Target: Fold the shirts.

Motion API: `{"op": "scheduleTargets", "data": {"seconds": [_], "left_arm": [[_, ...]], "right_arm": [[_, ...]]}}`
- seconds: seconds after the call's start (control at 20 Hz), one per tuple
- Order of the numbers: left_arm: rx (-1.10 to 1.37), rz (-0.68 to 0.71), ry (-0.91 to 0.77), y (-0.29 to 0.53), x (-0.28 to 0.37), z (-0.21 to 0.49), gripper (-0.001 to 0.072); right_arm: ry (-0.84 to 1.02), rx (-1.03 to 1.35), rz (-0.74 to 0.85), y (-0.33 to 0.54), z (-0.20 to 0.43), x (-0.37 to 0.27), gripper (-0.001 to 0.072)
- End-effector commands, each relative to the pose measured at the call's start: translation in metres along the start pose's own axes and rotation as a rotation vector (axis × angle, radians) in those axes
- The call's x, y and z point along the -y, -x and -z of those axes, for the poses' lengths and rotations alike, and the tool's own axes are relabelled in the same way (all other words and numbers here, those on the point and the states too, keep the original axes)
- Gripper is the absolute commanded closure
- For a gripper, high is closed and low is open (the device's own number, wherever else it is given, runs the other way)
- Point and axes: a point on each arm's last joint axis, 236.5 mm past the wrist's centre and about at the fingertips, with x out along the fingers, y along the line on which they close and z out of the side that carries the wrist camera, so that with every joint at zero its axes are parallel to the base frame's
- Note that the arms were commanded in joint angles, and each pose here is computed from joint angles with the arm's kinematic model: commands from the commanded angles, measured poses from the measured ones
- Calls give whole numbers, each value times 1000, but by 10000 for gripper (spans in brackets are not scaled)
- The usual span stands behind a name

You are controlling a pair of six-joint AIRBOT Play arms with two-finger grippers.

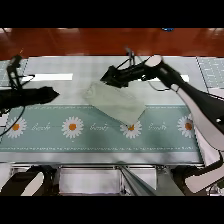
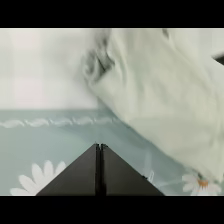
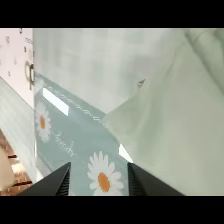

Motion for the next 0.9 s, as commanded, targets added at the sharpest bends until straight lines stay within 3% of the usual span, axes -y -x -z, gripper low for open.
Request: {"op": "scheduleTargets", "data": {"seconds": [0.0, 0.1, 0.2, 0.25, 0.4, 0.55, 0.85], "left_arm": [[106, -14, 53, 37, -14, -43, 686], [122, 1, 75, 49, -12, -48, 686], [46, 18, 62, 43, -7, -28, 686], [1, 29, 47, 38, -4, -15, 686], [-100, 52, 33, 17, 0, 26, 686], [-164, 47, 70, 1, -11, 62, 686], [-193, 30, 109, -14, -24, 85, 686]], "right_arm": [[63, -94, 77, 104, 17, 9, 307], [129, -116, 360, 175, 38, 51, 307], [79, -39, 661, 237, 64, 103, 308], [23, 31, 723, 250, 79, 124, 308], [-139, 206, 717, 236, 131, 173, 307], [-302, 276, 597, 195, 170, 199, 307], [-439, 244, 343, 140, 167, 193, 307]]}}
